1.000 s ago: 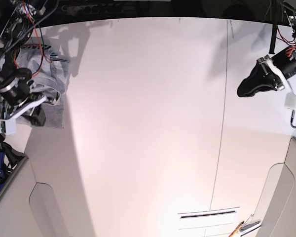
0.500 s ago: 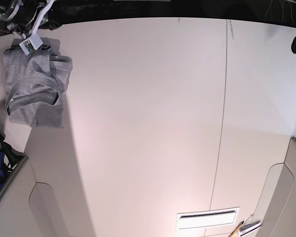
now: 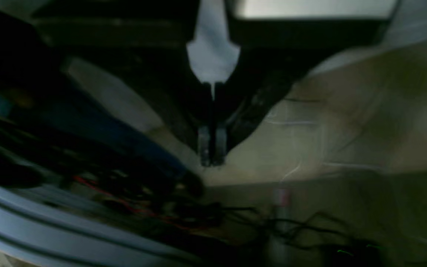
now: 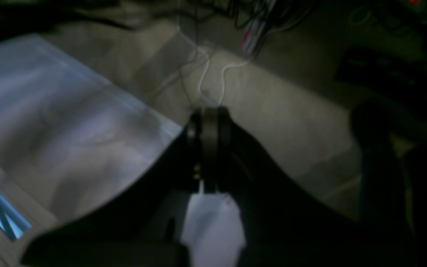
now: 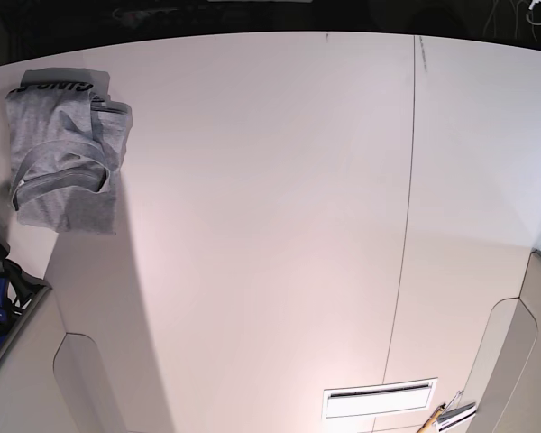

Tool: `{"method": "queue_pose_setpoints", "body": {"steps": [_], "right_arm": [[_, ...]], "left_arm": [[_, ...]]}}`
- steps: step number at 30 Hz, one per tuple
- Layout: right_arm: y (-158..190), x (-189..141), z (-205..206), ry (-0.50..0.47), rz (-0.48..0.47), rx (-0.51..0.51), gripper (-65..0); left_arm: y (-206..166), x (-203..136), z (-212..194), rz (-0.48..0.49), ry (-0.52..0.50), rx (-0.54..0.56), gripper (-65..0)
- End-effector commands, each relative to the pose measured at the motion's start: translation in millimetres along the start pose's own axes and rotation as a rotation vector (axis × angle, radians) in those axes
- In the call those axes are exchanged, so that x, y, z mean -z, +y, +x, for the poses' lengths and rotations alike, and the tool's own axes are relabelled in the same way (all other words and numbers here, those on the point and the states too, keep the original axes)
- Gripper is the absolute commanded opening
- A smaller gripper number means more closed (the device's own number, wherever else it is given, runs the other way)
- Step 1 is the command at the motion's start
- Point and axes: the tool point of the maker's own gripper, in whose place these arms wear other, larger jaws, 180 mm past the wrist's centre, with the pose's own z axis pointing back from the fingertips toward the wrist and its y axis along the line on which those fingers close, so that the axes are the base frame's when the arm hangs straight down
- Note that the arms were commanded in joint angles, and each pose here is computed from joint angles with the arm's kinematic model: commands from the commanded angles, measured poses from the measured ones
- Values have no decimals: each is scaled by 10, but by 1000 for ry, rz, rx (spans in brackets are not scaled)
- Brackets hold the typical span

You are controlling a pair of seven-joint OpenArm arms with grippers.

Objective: Fold the T-shirt properly

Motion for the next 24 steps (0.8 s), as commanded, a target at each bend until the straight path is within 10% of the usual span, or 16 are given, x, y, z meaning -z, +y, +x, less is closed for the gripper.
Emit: {"method": "queue_pose_setpoints", "body": {"steps": [1,13,20,24], "right_arm": [[-73,70,-46,18,1,0,-650],[-862,1526,-125,-4,11,195,-650],[-1076,1900,334,-2,-73,241,-650],[-1202,1955,735,-57,-155,285,-650]], "left_arm": [[59,82,-75,13,9,-5,-650],[460,1842,-29,86,7,260,-650],[392,2433,292,107,18,441,-650],[569,2559,665,293,-37,470,-650]]}}
